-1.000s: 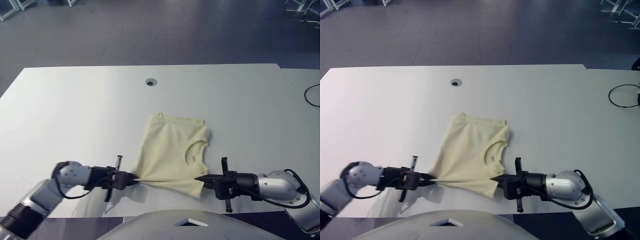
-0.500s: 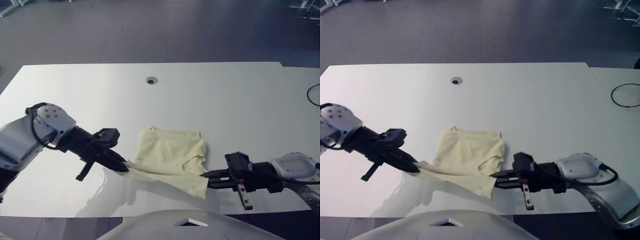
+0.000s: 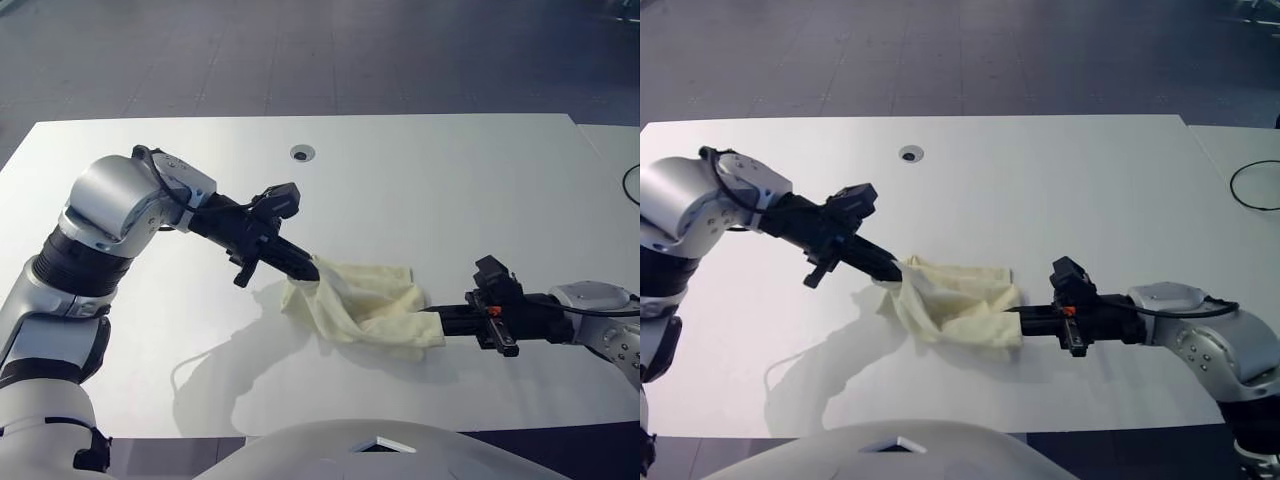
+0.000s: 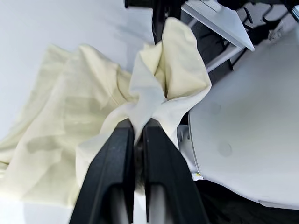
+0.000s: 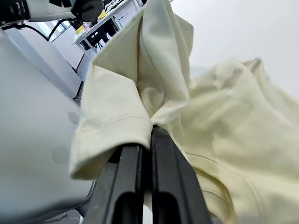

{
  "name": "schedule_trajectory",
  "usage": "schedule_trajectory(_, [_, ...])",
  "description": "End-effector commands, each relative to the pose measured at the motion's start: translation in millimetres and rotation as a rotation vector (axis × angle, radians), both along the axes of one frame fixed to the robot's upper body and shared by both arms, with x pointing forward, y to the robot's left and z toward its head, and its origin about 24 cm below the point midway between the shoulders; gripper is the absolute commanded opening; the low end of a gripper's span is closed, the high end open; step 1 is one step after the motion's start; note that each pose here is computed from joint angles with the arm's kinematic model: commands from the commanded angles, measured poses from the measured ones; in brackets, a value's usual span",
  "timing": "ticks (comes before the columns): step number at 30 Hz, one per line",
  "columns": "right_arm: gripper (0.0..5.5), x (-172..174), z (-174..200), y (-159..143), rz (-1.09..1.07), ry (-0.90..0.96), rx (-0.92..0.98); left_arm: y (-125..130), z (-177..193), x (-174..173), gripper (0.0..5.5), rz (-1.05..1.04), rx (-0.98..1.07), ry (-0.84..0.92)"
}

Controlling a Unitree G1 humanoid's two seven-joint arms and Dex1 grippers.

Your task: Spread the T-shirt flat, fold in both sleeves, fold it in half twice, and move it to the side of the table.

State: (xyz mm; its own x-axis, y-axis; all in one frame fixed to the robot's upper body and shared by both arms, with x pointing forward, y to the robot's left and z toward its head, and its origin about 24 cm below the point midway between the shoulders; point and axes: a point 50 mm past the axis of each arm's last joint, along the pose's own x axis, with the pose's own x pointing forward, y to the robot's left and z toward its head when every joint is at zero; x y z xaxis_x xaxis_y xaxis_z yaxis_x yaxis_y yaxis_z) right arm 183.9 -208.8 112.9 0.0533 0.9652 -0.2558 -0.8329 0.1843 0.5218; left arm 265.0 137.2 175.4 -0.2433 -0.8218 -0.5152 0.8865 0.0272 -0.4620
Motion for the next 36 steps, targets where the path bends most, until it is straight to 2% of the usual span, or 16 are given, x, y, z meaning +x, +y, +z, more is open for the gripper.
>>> schedule_trajectory(1, [0.00, 15, -5, -8, -0.058, 0.028, -0.012, 9, -6, 7, 0.06, 0.038, 0.039, -0.011])
schedule_trajectory(8, [0.00, 26, -15, -7, -0.094, 0.085, -0.002, 18, -22, 28, 0.06, 0.112, 0.062, -0.011])
schedule_trajectory(18, [0.00, 44, -36, -6, -0.181, 0.150, -0.020, 5, -41, 44, 0.06, 0.165, 0.050, -0.006])
schedule_trajectory(25, [0.00, 45, -47, -12, -0.211, 0.183, -0.045, 6, -50, 53, 0.06, 0.217, 0.079, -0.024])
schedule_trajectory(26, [0.29, 46, -48, -13, -0.223, 0.185, -0.053, 6, -52, 56, 0.06, 0.238, 0.086, -0.035])
schedule_trajectory(27, [0.39, 48, -50, -13, -0.242, 0.185, -0.064, 5, -54, 59, 0.42, 0.263, 0.091, -0.043])
schedule_trajectory(36, [1.79, 53, -55, -16, -0.400, 0.184, -0.029, 4, -43, 80, 1.83, 0.433, -0.019, -0.120])
